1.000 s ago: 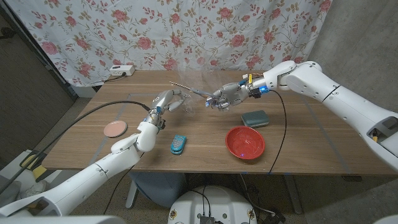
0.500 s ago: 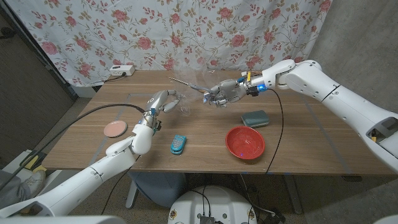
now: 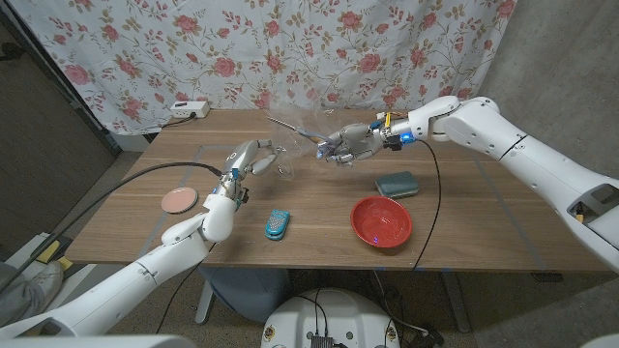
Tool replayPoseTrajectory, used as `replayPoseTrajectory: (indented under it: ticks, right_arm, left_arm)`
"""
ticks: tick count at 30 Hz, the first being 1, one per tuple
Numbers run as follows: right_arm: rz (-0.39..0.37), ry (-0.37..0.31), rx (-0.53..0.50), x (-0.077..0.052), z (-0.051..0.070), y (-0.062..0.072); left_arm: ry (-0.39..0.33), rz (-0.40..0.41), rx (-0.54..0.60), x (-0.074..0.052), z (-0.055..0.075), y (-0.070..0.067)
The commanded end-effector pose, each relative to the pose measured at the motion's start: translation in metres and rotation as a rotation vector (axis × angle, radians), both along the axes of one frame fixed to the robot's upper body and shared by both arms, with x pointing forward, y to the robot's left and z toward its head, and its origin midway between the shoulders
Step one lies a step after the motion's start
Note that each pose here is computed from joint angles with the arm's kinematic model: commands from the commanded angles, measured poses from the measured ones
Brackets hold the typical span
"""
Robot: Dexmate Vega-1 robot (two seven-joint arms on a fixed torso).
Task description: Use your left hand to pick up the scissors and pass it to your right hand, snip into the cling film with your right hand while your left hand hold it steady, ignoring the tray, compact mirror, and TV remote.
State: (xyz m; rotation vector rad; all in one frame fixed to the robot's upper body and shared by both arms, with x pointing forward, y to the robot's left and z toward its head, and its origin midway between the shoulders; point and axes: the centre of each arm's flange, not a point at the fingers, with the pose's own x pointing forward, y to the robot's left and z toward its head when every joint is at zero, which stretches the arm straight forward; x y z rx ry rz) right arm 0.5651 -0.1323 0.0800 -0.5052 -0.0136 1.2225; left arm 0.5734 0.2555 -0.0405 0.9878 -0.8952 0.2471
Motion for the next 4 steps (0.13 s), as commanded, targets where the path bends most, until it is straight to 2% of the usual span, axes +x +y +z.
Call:
replayPoseTrajectory:
  ticks: [1, 4]
  right_arm:
    - [0.013, 0.001, -0.009, 0.0095, 0.0008, -0.0004]
    - [0.008, 0.006, -0.01, 0.0117, 0.0001, -0.0017]
  left_arm:
    - [-0.002, 0.018, -0.012, -0.0035, -0.0029, 0.0]
    - [-0.007, 0.018, -0.016, -0.003, -0.0036, 0.0]
